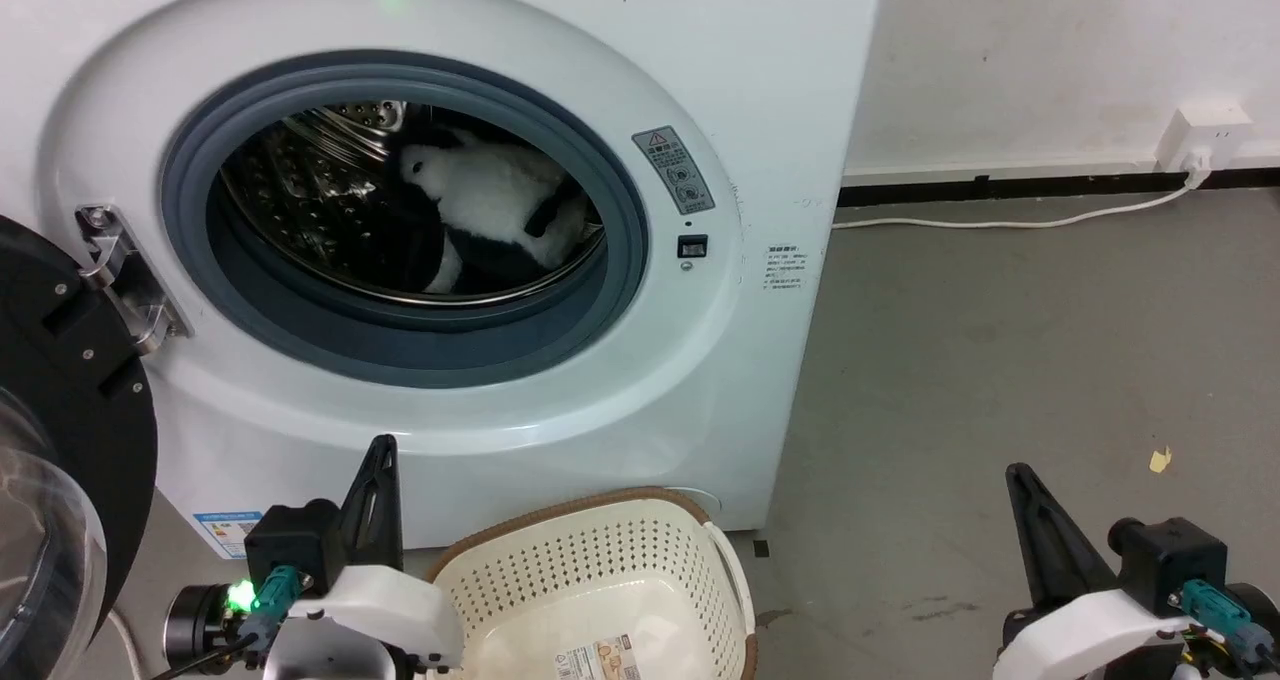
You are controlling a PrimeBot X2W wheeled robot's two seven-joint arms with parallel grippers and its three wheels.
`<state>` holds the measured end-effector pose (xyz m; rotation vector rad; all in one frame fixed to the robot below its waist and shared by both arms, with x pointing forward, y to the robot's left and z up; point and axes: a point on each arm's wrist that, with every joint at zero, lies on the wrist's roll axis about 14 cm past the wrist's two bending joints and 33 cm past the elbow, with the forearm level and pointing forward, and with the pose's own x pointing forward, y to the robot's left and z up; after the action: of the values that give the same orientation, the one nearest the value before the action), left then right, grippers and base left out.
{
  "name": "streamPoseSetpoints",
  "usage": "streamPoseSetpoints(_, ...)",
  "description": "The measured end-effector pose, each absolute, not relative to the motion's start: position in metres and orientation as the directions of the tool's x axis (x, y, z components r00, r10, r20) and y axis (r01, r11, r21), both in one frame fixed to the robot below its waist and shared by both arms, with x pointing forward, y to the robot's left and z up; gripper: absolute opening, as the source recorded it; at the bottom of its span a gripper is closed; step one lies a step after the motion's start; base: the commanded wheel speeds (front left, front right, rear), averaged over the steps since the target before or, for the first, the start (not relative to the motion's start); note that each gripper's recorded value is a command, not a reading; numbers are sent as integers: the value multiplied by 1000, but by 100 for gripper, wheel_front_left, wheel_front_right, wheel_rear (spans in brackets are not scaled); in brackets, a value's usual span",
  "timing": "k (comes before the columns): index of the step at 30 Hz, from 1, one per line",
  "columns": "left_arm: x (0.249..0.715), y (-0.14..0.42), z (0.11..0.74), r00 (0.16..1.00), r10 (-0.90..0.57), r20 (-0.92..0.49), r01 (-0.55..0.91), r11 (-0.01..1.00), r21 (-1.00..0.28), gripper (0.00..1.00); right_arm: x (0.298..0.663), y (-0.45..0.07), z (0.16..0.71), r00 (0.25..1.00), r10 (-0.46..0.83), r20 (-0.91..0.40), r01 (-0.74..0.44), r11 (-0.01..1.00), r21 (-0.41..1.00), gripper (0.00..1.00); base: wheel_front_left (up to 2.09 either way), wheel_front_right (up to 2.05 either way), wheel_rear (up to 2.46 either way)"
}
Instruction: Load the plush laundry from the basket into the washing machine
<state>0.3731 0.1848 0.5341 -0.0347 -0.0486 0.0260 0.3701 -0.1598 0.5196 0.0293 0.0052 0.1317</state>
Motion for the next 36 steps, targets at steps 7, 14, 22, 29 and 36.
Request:
streamPoseSetpoints(7,374,183,534,999,20,44,-19,1000,-25,0,369,-160,519,991,130,-10,-130,991,21,0,0,0,0)
streamPoseSetpoints(14,375,181,535,999,12,44,-11,1000,-12,0,369,-161,519,991,130,-14,-129,992,11,0,0,0,0)
streamPoseSetpoints(22,374,181,532,1000,10,29,-10,1000,5,0,371,-160,522,991,130,-8,-130,992,-5,0,0,0,0)
streamPoseSetpoints(29,374,181,532,1000,9,27,-9,1000,17,0,370,-161,521,992,129,-14,-129,991,-15,0,0,0,0)
streamPoseSetpoints(36,375,179,532,1000,5,21,-5,1000,26,0,369,-161,521,992,128,-17,-128,991,-31,0,0,0,0)
